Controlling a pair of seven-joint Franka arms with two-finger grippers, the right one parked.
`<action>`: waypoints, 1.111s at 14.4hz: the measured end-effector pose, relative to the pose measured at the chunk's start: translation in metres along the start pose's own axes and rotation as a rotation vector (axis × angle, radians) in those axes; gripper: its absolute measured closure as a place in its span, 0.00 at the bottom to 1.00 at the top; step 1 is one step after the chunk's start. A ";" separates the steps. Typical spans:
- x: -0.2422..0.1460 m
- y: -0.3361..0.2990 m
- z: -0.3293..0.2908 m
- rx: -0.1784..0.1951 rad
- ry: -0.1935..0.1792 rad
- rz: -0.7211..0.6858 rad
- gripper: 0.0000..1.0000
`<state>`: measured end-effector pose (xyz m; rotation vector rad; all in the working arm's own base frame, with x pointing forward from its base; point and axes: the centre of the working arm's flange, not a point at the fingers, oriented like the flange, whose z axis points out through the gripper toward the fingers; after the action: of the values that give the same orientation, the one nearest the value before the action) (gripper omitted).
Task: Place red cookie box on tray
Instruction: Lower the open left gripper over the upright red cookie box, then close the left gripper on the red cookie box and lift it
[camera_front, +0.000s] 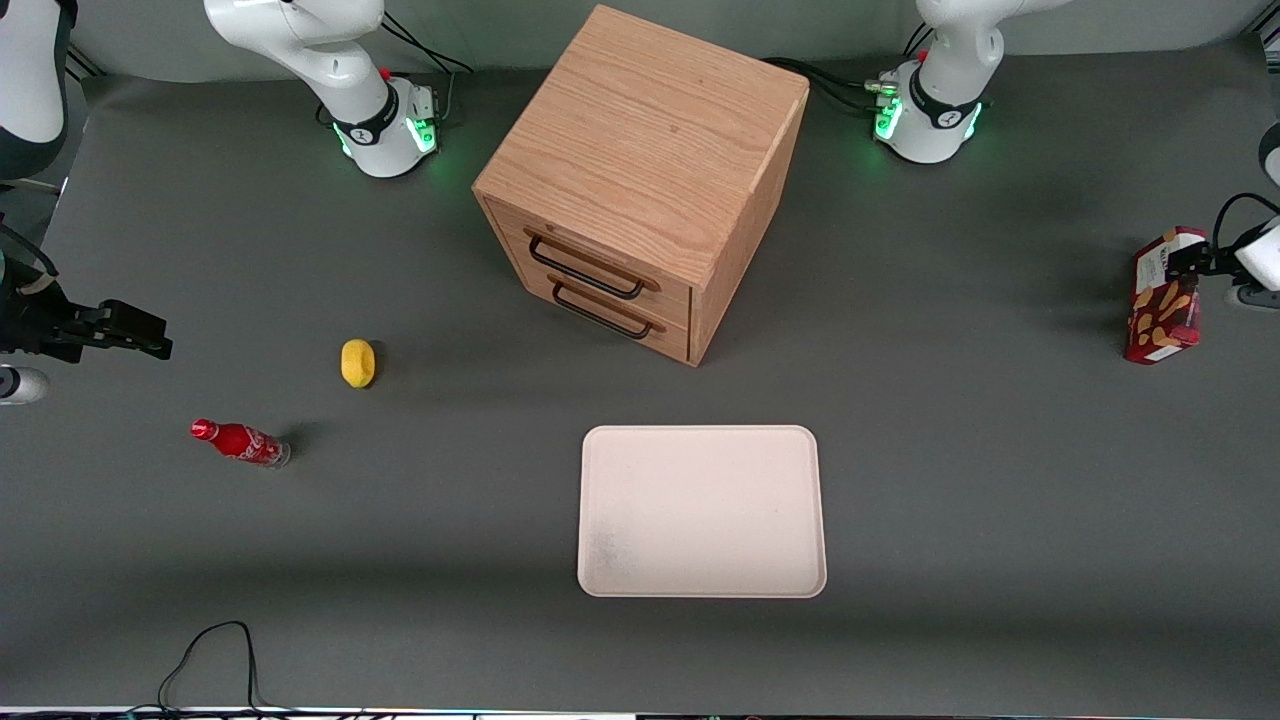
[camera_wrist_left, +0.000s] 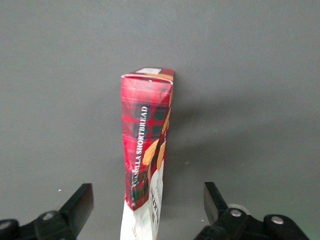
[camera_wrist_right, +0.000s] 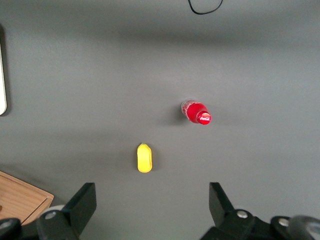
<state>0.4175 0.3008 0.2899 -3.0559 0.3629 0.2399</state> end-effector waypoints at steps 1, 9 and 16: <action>-0.001 -0.001 0.009 0.000 -0.006 0.016 0.03; -0.004 -0.004 0.034 -0.014 -0.032 0.072 0.74; 0.064 0.018 -0.067 -0.026 -0.021 0.130 0.98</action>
<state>0.4845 0.2636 0.3451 -3.0560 0.5628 0.2853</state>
